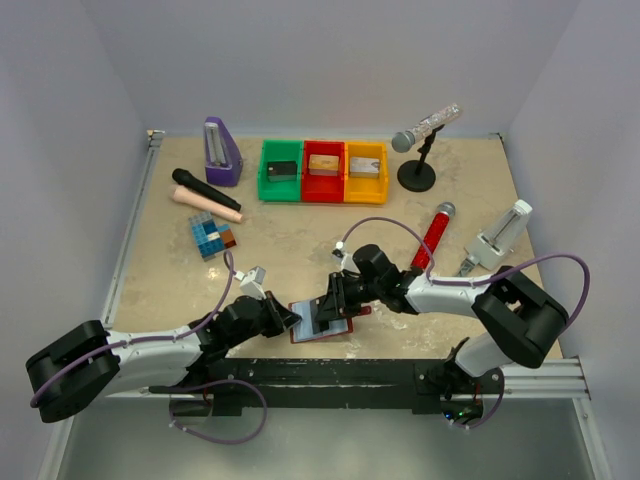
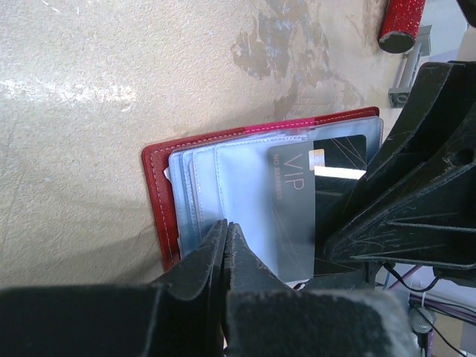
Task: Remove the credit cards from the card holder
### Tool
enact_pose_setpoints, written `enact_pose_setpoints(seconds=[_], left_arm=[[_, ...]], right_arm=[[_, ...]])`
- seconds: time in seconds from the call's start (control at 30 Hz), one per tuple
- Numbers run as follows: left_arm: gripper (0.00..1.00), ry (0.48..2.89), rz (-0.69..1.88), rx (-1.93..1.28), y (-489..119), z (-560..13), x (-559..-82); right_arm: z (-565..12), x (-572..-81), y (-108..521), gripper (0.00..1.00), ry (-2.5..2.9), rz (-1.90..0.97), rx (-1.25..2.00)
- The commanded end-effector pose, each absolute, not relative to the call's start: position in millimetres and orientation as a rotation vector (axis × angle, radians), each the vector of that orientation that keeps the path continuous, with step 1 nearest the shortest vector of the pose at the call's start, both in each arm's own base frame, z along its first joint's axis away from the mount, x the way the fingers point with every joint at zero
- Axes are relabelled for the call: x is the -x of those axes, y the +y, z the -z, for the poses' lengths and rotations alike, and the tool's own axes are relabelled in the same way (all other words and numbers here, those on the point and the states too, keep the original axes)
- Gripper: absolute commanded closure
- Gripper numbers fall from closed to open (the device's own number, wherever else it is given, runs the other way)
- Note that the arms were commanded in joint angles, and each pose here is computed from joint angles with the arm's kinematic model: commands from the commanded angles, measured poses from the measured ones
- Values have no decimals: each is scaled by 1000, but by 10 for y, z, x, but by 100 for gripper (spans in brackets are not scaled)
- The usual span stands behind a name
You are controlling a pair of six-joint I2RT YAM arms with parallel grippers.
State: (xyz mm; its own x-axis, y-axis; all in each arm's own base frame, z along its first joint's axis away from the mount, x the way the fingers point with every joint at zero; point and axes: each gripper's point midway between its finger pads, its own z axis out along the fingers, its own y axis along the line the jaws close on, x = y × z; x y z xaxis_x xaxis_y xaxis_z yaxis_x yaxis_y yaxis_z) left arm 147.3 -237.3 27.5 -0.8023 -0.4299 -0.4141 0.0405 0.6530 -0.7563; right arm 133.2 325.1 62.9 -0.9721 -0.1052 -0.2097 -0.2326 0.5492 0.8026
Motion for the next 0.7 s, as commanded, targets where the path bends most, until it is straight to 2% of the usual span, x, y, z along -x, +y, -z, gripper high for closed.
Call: enact_pose_setpoints(seconds=[0.0, 0.47, 0.67], left_arm=[[100, 2456, 830, 310, -1899, 345, -1210], [100, 2436, 821, 320, -1847, 341, -1221], [100, 2442, 809, 338, -1788, 396, -1192]], right_arm=[[-763, -1380, 3292, 78, 2576, -1431, 320], [-685, -1426, 3200, 88, 2594, -1385, 265], [-672, -1432, 3163, 98, 2605, -1369, 260]])
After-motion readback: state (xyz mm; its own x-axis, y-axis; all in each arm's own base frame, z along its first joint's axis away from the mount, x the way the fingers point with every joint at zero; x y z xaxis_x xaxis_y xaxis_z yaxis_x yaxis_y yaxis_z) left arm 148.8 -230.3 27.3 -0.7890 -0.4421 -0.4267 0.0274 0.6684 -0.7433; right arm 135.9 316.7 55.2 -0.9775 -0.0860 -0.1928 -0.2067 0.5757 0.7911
